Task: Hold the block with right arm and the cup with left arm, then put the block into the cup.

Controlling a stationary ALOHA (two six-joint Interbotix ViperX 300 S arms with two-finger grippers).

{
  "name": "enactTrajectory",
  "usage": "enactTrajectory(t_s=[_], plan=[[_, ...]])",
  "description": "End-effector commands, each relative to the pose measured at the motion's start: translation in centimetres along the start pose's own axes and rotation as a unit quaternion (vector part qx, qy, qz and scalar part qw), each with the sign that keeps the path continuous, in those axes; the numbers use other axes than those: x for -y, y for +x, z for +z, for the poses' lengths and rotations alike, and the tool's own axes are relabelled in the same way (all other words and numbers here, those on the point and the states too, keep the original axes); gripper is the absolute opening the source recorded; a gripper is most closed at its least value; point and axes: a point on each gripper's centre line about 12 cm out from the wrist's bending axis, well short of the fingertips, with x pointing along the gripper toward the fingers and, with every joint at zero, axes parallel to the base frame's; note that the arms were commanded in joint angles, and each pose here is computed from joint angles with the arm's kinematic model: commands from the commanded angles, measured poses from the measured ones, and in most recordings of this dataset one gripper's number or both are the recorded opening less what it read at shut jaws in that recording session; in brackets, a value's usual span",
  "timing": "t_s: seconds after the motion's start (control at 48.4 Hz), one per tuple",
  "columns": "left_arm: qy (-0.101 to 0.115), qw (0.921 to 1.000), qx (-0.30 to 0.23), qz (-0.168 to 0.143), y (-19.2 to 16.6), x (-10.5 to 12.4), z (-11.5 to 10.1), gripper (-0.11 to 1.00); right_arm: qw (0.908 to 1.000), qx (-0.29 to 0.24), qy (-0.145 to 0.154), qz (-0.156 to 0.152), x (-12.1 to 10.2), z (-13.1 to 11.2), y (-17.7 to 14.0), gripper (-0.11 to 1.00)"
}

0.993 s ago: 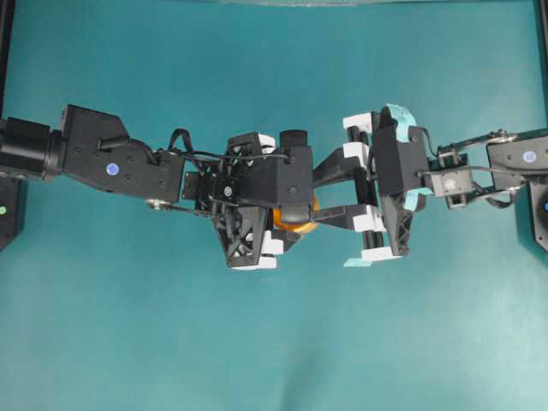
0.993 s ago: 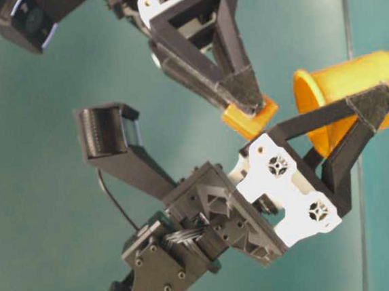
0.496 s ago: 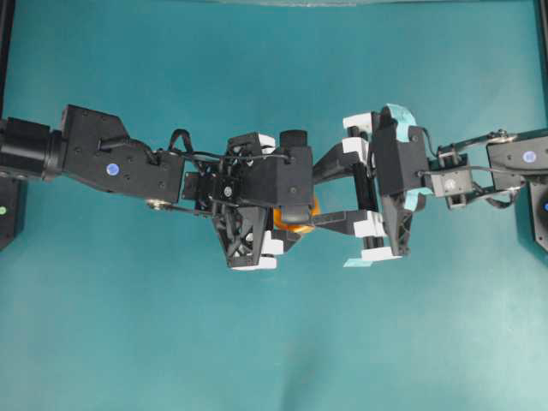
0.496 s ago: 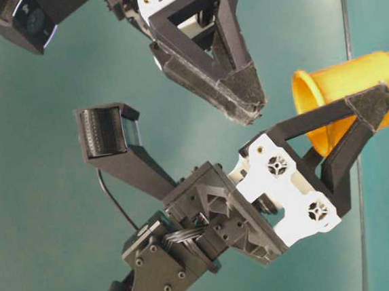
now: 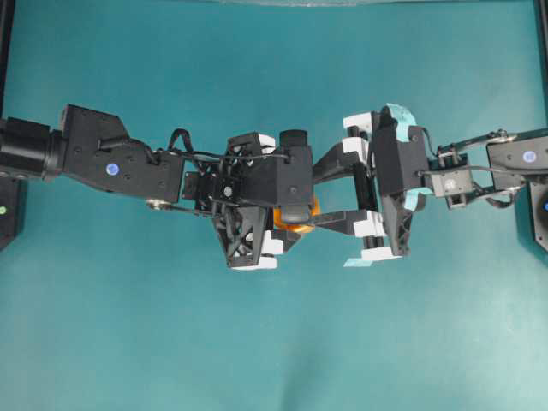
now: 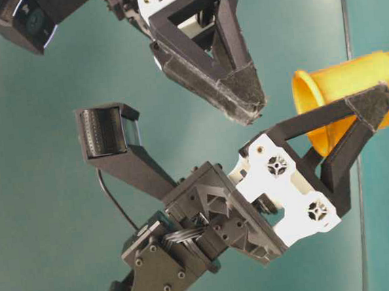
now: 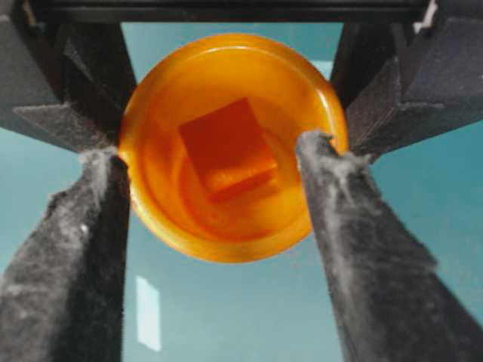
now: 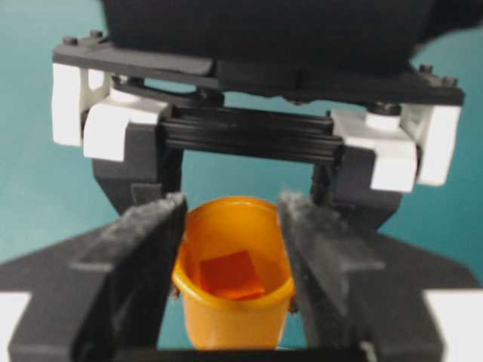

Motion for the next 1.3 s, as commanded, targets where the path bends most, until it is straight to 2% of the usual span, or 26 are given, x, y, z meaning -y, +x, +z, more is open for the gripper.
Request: enactTrajectory(t_s=[0.0,1.282], plan=[[0.000,0.9997,0.024,-0.003,-0.79,0.23,1.50,0.69,0.9999,0.016,0.001,-0.001,0.12,1.06,-0.19,0.57],[0.000,0.9997,0.025,-0.003,-0.85,0.23,1.54,0.69,0.9999,0.011,0.003,-0.004,0.18,0.95,-0.19,0.57]])
